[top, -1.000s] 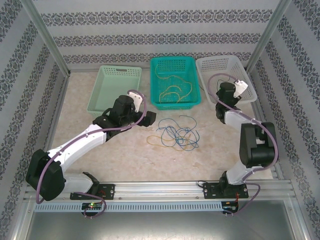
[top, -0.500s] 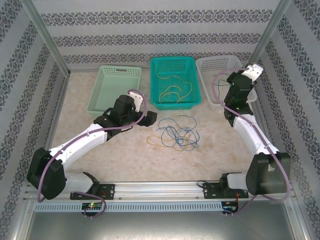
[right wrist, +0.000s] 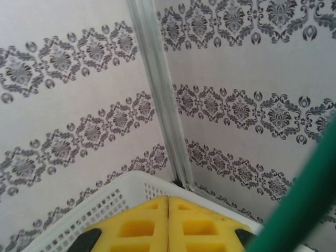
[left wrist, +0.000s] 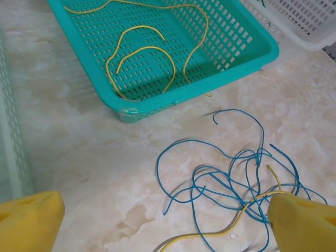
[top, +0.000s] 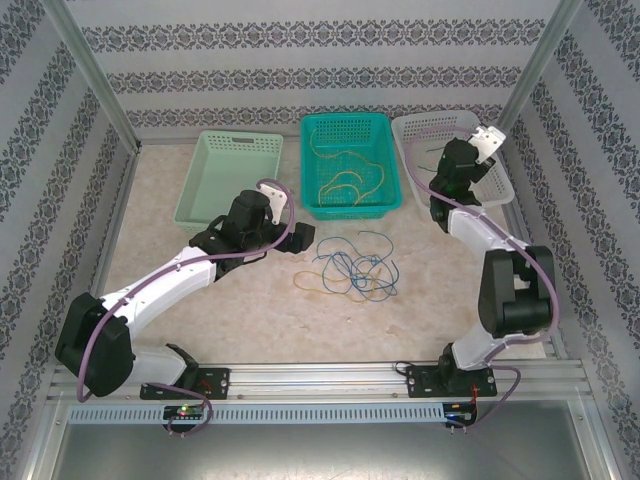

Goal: Untangle the cables

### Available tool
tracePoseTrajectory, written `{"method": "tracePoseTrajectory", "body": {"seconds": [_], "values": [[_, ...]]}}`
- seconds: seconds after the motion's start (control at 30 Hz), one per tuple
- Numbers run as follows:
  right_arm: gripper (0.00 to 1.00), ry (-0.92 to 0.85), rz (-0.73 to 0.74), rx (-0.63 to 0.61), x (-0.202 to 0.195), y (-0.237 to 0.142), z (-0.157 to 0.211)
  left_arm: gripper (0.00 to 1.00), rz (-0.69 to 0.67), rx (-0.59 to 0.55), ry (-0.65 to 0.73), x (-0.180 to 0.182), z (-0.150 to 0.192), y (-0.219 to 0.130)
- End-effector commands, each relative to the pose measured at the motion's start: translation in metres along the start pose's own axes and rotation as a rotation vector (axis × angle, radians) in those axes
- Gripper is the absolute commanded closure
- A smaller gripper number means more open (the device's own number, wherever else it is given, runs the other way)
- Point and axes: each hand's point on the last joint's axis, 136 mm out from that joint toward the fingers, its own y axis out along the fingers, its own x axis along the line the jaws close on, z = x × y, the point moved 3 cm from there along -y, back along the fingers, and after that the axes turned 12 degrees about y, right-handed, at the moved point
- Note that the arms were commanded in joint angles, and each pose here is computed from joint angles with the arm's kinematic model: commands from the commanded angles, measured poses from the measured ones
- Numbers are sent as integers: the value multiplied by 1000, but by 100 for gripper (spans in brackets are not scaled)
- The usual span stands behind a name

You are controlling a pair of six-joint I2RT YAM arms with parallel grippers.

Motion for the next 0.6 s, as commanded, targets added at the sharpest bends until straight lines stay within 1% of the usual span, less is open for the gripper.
{"method": "tracePoseTrajectory", "body": {"seconds": [0.0, 0.1, 0.17, 0.27, 0.33, 0.4, 0.43, 0.47, 0.53, 0.57], "values": [[100, 148, 39, -76, 6, 8, -2, 0, -28, -8, -19, 8, -5, 2], [100, 168, 36, -31, 12, 20, 30, 0, -33, 0, -19, 10, -6, 6], [100, 147, 45, -27, 19, 25, 48, 0, -35, 6, -18, 10, -7, 7], [100, 163, 81, -22, 17, 35, 70, 0, -50, 4, -19, 13, -6, 5], [100, 186, 73, -5, 18, 43, 83, 0, -59, 9, -21, 14, -3, 5], [100, 162, 65, 27, 19, 46, 99, 0, -61, 13, -23, 15, -1, 6], [92, 146, 65, 51, 17, 47, 107, 0, -62, 14, -27, 16, 0, 6], [72, 142, 71, 75, 13, 46, 114, 0, -59, 17, -29, 15, 1, 5], [52, 143, 82, 110, 4, 40, 123, 0, -55, 15, -32, 15, 2, 5], [37, 148, 89, 127, -1, 36, 125, 0, -54, 14, -31, 15, 2, 5]]}}
